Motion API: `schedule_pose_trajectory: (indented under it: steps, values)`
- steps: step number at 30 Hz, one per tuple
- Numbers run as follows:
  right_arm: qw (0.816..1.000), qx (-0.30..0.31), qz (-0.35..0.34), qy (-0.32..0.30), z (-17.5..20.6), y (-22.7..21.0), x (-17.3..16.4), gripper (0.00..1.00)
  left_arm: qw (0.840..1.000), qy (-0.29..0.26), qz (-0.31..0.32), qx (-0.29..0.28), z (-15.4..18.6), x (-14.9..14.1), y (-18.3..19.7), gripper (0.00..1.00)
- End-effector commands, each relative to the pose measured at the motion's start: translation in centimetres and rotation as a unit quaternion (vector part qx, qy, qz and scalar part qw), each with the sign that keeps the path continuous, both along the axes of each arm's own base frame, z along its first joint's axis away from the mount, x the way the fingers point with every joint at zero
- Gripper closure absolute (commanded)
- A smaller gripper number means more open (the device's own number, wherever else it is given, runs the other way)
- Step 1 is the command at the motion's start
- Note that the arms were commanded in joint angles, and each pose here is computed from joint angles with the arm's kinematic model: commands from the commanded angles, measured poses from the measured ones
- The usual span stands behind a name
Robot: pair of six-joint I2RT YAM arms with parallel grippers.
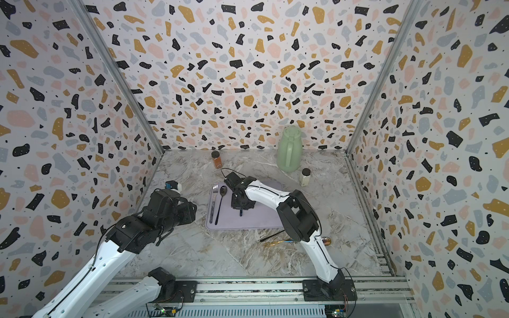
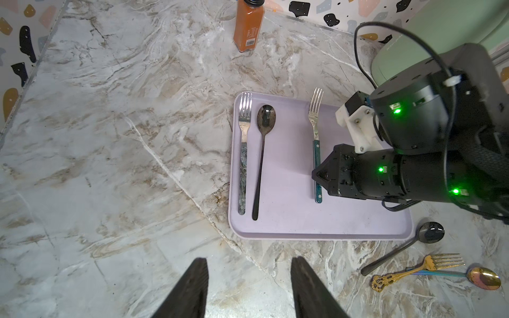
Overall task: Set the spoon and fork side by side
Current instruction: Place the fork on the tray.
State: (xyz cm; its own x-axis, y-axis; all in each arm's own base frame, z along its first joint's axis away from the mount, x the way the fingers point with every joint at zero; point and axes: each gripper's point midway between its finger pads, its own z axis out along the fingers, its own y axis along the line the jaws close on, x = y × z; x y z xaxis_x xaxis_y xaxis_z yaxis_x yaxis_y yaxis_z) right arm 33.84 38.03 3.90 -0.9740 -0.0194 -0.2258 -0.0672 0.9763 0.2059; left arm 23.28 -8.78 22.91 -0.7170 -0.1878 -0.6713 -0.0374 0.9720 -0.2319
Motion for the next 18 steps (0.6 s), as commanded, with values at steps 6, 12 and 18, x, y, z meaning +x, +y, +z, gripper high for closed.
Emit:
schedule_pose_trajectory:
  steps: [6,12,18]
  values:
    - [1.0,-0.005,0.01,-0.013,1.0,1.6,-0.9,1.0,1.0,0.003,-0.008,-0.004,-0.6,-0.1,-0.3,0.48]
    - [1.0,0.008,0.017,-0.024,3.6,1.8,-0.9,0.77,1.0,0.011,-0.018,-0.005,-0.9,-0.2,-0.7,0.48]
    - [0.997,0.018,0.016,-0.075,10.1,-1.0,-0.7,0.59,0.998,0.015,-0.068,-0.008,-0.8,-0.1,-2.4,0.47]
